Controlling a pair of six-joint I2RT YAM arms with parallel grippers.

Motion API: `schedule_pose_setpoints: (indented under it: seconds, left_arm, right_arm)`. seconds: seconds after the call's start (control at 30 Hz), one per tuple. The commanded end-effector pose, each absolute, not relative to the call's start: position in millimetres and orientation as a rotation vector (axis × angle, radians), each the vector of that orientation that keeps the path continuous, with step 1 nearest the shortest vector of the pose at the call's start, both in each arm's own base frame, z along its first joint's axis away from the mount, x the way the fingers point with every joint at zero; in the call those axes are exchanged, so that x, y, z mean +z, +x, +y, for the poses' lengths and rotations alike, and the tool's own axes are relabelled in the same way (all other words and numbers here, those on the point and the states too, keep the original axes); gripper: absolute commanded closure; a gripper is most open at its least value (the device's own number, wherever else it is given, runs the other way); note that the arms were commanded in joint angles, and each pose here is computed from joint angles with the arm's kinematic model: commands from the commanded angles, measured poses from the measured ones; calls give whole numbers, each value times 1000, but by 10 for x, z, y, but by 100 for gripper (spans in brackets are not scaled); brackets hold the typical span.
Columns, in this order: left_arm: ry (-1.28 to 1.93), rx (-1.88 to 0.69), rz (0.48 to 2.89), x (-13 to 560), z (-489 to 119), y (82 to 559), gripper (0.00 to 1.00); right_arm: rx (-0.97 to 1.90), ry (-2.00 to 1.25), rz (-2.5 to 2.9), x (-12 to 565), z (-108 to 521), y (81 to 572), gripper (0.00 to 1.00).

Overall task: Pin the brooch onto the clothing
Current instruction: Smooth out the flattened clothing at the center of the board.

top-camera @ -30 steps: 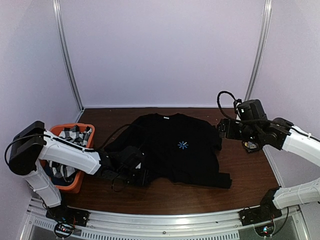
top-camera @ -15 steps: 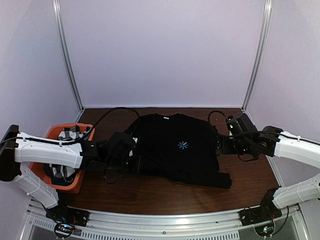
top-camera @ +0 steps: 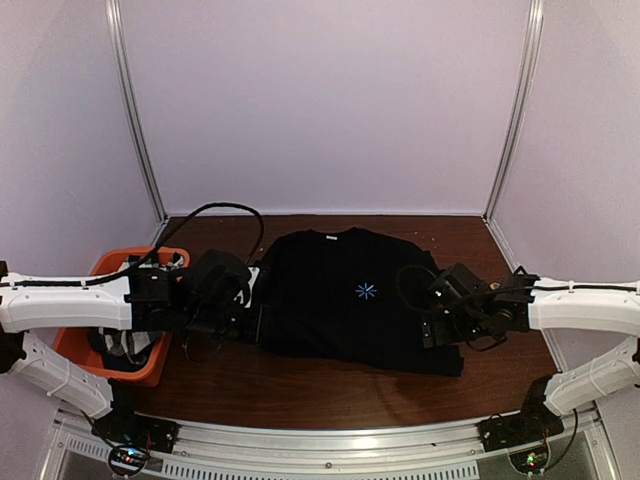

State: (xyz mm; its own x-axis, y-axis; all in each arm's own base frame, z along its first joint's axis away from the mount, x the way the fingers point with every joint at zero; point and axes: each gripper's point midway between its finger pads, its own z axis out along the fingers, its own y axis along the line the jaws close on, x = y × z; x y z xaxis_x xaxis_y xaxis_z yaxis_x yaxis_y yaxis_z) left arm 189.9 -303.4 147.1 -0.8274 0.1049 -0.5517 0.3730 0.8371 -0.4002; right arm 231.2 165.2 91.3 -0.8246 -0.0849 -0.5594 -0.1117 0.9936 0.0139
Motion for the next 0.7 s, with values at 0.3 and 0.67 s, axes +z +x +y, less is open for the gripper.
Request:
schedule_pose_setpoints:
  seconds: [0.3, 0.67]
  left_arm:
    - [367, -639, 2493, 1437, -3116, 1980, 100]
    - [358, -603, 2479, 1422, -3061, 2017, 100]
  right_arm:
    - [-149, -495, 2647, 308, 1899, 1819, 15]
    - [-216, -538, 2633, 270, 1952, 1857, 100]
